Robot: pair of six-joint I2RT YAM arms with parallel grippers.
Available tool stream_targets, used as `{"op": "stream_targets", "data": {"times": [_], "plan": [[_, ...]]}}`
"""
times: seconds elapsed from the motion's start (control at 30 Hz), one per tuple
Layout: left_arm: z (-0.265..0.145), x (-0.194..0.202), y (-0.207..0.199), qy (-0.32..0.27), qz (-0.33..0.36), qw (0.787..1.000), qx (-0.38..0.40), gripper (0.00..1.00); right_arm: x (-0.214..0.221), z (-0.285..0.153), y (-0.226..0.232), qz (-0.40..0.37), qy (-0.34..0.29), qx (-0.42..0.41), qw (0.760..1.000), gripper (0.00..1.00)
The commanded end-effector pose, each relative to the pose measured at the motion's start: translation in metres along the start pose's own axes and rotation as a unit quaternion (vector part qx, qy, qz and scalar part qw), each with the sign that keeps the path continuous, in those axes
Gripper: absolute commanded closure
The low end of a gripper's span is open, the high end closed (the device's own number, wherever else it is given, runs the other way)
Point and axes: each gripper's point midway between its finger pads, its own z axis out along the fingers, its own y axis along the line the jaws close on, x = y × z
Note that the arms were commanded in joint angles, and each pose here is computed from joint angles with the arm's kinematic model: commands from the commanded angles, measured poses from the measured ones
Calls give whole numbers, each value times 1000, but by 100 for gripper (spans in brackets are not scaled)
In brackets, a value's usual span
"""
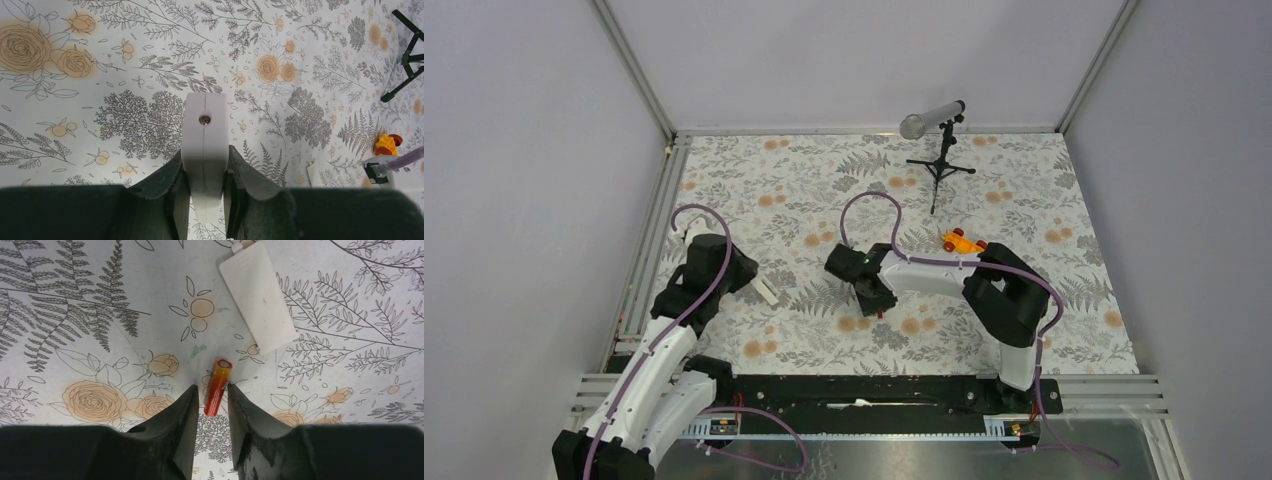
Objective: Load the batteries into the remote control
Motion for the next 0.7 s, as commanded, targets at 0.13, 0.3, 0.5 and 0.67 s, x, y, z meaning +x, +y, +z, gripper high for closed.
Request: {"op": "stream_targets", "data": {"times": [0.13,0.3,0.5,0.67], "plan": [[3,-2,-31,2,-6,997,74,100,39,13,-8,-18,77,-5,997,70],[3,14,-58,36,15,989,145,100,41,23,-15,-12,83,-6,996,82],[6,40,-85,81,39,974,210,100,30,21,-14,-20,54,-17,998,92],[9,55,-105,109,45,957,264,100,10,1,-13,-9,16,-32,999,92]]}}
